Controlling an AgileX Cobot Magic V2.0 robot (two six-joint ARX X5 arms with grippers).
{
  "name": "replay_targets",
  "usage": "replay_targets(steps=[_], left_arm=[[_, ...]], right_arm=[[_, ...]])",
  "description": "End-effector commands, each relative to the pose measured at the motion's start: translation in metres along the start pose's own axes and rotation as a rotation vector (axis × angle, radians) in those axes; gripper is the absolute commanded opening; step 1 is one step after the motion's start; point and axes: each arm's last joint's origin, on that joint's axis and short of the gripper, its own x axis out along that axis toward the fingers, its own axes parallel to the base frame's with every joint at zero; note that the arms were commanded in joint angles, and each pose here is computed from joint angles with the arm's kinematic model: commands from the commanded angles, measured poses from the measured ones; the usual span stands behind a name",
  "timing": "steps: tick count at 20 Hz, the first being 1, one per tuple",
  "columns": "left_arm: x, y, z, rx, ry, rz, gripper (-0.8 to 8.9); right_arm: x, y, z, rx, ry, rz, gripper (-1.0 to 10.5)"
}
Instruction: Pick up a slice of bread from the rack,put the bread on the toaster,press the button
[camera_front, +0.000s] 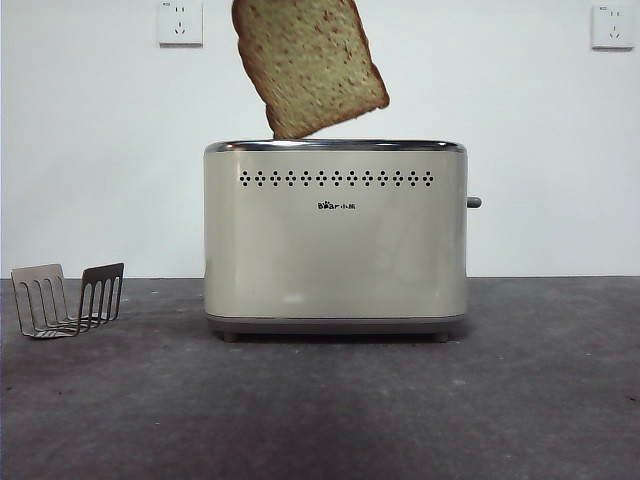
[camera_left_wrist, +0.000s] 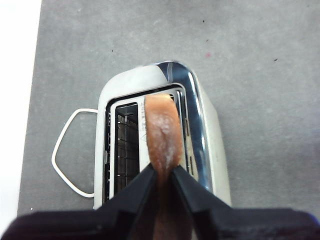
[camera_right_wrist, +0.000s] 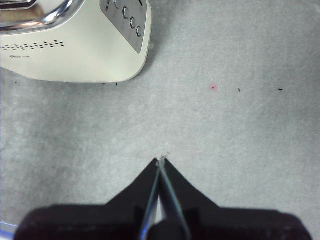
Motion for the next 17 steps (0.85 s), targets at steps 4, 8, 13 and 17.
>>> replay_targets(steps=[4, 8, 13, 17], left_arm=[[0.026, 0.008, -0.008, 0.008, 0.014, -0.031, -0.13], [0.035, 0.009, -0.011, 0.003, 0.017, -0.057, -0.13], [0.059, 0.012, -0.020, -0.010, 0.047, -0.103, -0.08], [0.078, 0.015, -0.023, -0.067, 0.091, -0.096, -0.05]], right_arm=[[0.000, 0.000, 0.000, -0.010, 0.010, -0.001, 0.0], [0.000, 0.000, 0.000, -0.010, 0.008, -0.001, 0.0], [0.000, 0.000, 0.000, -0.009, 0.009, 0.000, 0.0], [0.000, 0.000, 0.000, -0.010, 0.007, -0.001, 0.0]])
